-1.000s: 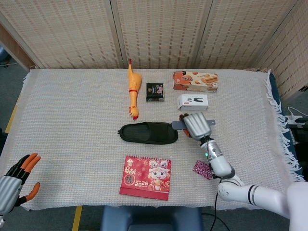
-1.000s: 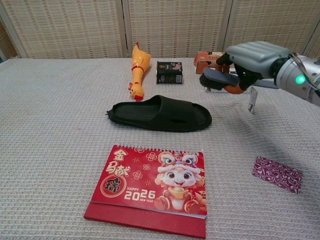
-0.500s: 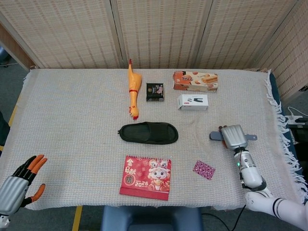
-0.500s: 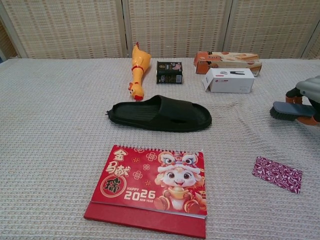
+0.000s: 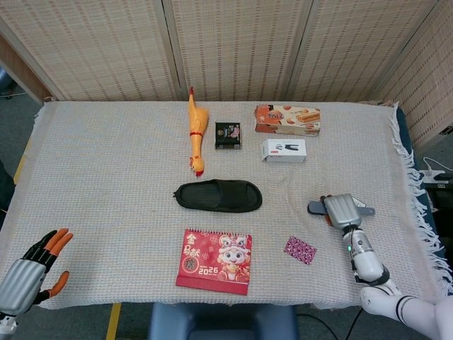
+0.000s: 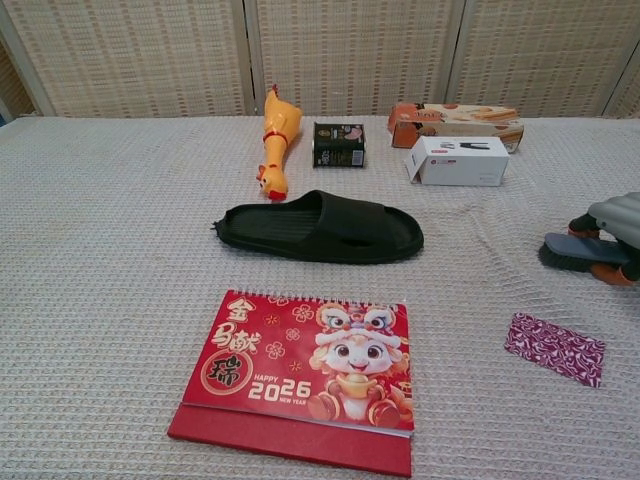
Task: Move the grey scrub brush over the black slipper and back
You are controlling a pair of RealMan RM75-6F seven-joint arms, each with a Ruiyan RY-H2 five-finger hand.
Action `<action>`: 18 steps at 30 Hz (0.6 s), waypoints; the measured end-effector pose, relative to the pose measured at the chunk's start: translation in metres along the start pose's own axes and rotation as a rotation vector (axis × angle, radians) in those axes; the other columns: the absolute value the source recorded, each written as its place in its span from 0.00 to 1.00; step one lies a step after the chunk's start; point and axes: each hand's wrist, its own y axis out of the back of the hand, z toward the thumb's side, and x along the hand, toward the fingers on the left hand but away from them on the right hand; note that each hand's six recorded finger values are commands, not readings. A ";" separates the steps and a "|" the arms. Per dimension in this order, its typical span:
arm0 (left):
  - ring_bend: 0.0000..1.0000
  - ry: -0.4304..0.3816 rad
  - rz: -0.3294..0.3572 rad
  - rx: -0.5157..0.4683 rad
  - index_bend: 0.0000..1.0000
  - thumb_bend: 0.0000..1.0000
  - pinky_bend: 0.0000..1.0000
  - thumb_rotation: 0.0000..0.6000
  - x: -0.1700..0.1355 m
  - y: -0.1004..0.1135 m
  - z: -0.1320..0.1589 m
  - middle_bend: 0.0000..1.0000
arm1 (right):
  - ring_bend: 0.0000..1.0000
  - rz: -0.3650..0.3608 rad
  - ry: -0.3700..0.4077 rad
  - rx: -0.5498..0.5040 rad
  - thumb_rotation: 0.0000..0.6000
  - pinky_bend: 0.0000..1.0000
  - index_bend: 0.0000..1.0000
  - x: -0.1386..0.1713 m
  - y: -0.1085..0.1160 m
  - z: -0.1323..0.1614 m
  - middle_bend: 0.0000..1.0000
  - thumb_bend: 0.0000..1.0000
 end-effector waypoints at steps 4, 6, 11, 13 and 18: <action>0.00 -0.002 -0.001 0.001 0.00 0.47 0.20 1.00 -0.001 0.000 0.001 0.00 | 0.07 0.003 0.015 -0.013 1.00 0.24 0.00 0.008 0.008 -0.003 0.02 0.35; 0.00 0.000 0.001 0.001 0.00 0.46 0.20 1.00 -0.002 0.001 0.001 0.00 | 0.04 -0.002 0.021 -0.018 1.00 0.20 0.00 0.015 0.013 -0.006 0.00 0.27; 0.00 0.000 0.000 0.003 0.00 0.46 0.20 1.00 -0.002 0.000 0.001 0.00 | 0.00 -0.025 0.027 -0.032 1.00 0.15 0.00 0.035 0.028 -0.014 0.00 0.20; 0.00 0.000 0.000 0.004 0.00 0.46 0.20 1.00 -0.002 0.000 0.002 0.00 | 0.00 -0.048 0.021 -0.042 1.00 0.12 0.00 0.046 0.038 -0.020 0.00 0.19; 0.00 0.002 0.010 0.006 0.00 0.46 0.20 1.00 -0.003 0.002 0.002 0.00 | 0.00 -0.147 -0.005 -0.087 1.00 0.05 0.00 0.077 0.064 -0.034 0.00 0.18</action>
